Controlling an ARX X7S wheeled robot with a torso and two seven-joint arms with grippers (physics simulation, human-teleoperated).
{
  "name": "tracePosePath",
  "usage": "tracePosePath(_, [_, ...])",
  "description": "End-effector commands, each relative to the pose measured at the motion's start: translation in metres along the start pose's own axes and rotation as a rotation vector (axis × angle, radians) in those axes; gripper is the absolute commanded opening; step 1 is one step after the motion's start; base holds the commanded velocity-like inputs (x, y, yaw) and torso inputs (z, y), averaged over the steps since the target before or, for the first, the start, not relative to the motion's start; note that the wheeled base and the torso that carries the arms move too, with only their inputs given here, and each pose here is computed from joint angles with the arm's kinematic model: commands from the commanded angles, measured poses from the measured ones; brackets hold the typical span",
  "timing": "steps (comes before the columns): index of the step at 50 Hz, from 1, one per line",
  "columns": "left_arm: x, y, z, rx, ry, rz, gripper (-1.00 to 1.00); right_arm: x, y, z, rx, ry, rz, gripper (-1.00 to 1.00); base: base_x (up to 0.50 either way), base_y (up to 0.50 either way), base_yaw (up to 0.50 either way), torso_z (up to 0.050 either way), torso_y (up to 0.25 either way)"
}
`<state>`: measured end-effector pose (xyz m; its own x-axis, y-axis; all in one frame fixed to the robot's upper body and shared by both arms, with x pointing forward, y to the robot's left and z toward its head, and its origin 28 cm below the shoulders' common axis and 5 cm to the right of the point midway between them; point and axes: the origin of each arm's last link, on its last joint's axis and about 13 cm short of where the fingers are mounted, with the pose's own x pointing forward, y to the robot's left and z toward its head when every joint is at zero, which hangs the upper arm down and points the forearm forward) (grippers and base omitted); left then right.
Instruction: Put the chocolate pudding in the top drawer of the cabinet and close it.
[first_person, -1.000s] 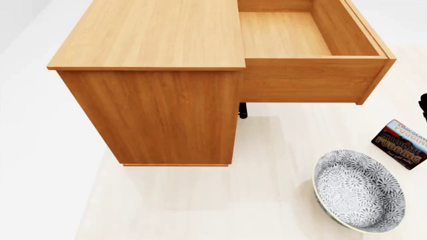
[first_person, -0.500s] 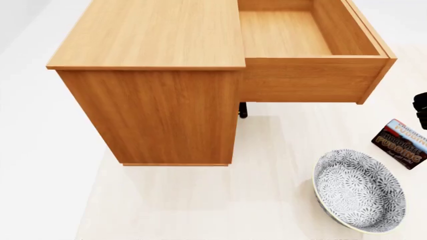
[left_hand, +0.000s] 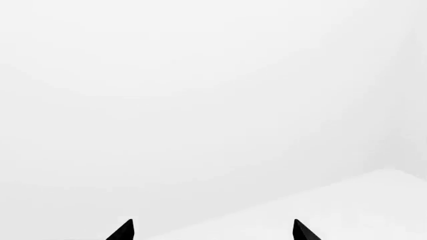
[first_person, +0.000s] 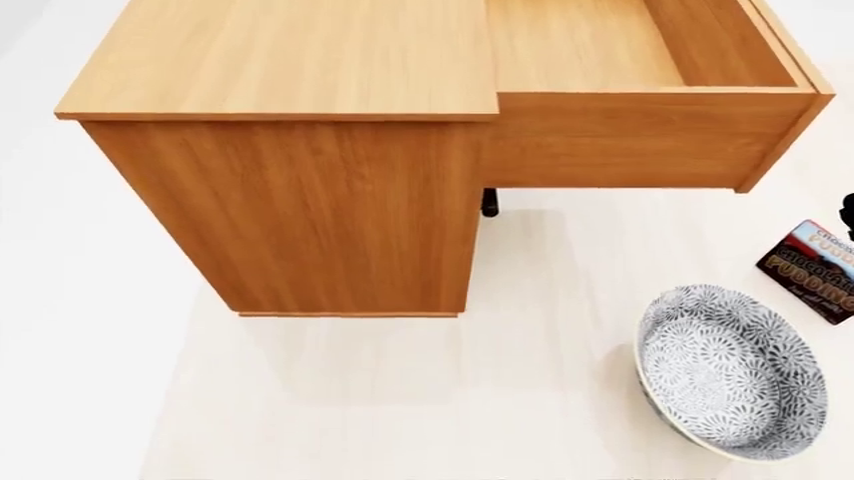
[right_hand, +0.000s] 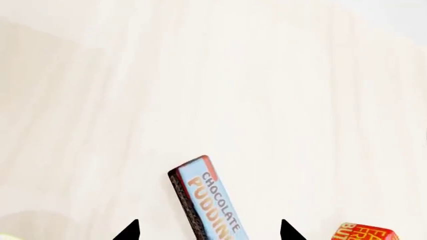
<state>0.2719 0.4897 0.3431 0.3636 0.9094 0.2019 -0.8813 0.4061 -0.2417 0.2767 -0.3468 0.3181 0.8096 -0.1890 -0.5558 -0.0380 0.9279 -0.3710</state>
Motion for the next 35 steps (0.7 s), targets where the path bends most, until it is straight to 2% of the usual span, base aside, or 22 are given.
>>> tracePosePath(1, [-0.001, -0.002, -0.001, -0.001, 0.001, -0.006, 1.0, -0.013, -0.011, -0.005, 0.0, 0.007, -0.015, 1.0, 0.0, 0.0, 0.0, 0.002, -0.094])
tracePosePath(12, [-0.002, -0.005, -0.001, -0.002, 0.001, -0.013, 1.0, -0.021, -0.015, -0.007, 0.003, 0.009, -0.024, 1.0, 0.0, 0.0, 0.0, 0.002, -0.095])
tracePosePath(35, [0.0, -0.002, 0.004, -0.003, -0.002, -0.016, 1.0, 0.002, 0.003, 0.009, -0.011, -0.006, -0.026, 1.0, 0.0, 0.0, 0.0, 0.002, -0.097])
